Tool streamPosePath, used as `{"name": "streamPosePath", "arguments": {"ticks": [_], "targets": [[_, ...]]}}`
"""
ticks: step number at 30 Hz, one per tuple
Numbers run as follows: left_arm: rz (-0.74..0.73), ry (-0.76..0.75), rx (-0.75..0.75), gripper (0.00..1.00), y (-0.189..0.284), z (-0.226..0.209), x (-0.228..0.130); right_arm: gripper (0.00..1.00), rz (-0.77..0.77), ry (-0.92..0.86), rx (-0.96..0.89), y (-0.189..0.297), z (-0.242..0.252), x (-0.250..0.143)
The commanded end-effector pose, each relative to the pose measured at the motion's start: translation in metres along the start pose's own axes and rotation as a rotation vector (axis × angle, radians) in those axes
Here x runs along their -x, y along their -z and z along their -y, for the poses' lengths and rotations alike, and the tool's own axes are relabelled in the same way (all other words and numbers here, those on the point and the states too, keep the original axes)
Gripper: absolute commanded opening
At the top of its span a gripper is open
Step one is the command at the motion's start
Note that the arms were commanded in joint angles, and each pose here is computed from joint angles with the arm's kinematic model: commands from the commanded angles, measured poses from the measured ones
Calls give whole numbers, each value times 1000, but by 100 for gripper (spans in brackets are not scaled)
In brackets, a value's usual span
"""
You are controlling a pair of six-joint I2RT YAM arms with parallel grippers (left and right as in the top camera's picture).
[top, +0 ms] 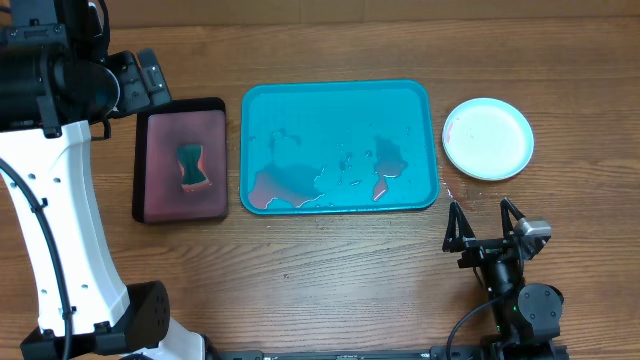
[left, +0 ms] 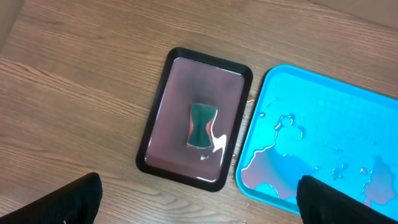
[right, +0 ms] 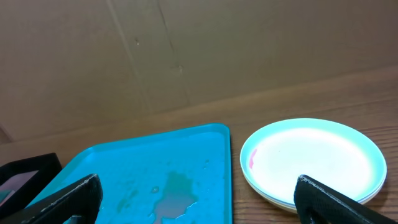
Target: Clean dirty plates on tray and stack at the side
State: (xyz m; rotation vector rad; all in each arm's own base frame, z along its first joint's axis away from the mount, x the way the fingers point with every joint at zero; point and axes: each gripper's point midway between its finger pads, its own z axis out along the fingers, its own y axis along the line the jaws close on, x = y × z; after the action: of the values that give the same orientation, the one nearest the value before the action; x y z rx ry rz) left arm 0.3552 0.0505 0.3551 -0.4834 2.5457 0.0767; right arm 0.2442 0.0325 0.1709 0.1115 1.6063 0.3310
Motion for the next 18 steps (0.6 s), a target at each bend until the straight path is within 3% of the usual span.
{"name": "streamPosePath", "arguments": {"ticks": [1, 7, 12, 18], "targets": [[-1, -1, -6, 100, -1, 4, 0, 100, 6, 3, 0, 0, 1, -1], [5, -4, -9, 100, 2, 5, -1, 100, 6, 3, 0, 0, 1, -1], [116, 4, -43, 100, 52, -1, -9, 100, 6, 3, 0, 0, 1, -1], [180, 11, -60, 100, 102, -23, -65, 100, 6, 3, 0, 0, 1, -1]]}}
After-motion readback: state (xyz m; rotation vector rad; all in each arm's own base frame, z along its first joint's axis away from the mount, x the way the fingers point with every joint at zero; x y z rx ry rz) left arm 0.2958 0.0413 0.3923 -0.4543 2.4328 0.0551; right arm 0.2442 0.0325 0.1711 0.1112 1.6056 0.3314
